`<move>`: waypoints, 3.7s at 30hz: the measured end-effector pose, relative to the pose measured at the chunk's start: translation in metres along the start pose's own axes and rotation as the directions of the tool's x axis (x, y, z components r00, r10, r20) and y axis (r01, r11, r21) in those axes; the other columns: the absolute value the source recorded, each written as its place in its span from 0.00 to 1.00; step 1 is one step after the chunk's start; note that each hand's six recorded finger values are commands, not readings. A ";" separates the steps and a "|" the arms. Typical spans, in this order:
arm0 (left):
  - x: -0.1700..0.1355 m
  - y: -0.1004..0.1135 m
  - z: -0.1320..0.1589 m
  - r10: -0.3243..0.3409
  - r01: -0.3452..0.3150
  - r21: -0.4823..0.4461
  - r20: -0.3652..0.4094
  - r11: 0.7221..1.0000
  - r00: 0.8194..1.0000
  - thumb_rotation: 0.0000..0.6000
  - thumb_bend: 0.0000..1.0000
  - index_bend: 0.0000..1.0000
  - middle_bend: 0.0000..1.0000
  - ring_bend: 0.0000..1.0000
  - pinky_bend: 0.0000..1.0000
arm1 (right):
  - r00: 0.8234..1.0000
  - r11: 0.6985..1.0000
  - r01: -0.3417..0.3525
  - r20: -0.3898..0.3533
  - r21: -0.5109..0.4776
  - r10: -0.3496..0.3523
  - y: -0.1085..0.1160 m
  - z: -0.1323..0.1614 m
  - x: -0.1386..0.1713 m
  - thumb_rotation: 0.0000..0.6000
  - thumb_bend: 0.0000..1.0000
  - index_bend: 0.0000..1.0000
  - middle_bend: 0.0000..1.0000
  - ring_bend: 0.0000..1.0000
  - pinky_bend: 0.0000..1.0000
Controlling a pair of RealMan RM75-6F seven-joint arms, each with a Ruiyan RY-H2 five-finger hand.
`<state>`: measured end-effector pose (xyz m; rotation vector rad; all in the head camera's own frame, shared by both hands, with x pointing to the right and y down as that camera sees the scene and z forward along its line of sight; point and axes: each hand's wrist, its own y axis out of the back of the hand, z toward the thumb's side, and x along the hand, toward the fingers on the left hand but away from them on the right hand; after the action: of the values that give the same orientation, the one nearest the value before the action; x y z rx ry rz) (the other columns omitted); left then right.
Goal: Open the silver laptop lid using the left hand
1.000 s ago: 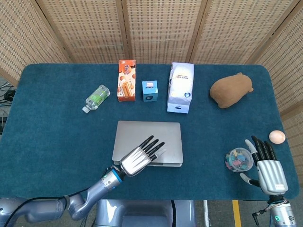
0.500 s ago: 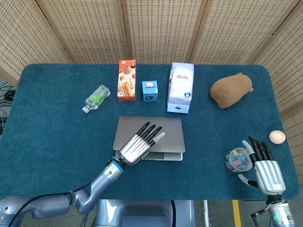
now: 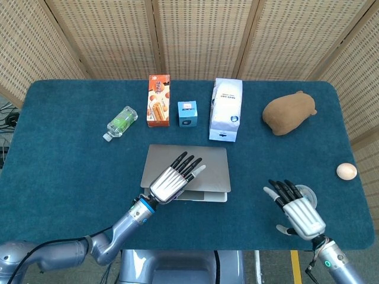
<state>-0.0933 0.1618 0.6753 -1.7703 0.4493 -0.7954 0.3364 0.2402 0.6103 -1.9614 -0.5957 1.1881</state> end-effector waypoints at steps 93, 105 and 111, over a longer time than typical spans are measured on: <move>0.093 0.084 -0.050 0.101 -0.098 0.025 -0.159 0.995 0.982 1.00 0.38 0.00 0.00 0.00 0.00 | 0.880 0.951 -0.301 -0.363 0.072 0.306 -0.081 0.098 -0.119 1.00 1.00 0.15 0.05 0.00 0.11; 0.113 0.098 -0.055 0.113 -0.106 0.047 -0.191 0.993 0.975 1.00 0.38 0.00 0.00 0.00 0.00 | 0.870 0.948 -0.303 -0.377 0.100 0.318 -0.082 0.104 -0.120 1.00 1.00 0.15 0.05 0.00 0.11; 0.126 0.106 -0.053 0.120 -0.112 0.053 -0.205 0.992 0.971 1.00 0.38 0.00 0.00 0.00 0.00 | 0.868 0.950 -0.289 -0.385 0.119 0.313 -0.081 0.106 -0.120 1.00 1.00 0.15 0.05 0.00 0.11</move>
<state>-0.0336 0.0086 0.6225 -1.6138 0.6643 -0.9040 0.1869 0.2427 0.7086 -2.2189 -0.0393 0.9214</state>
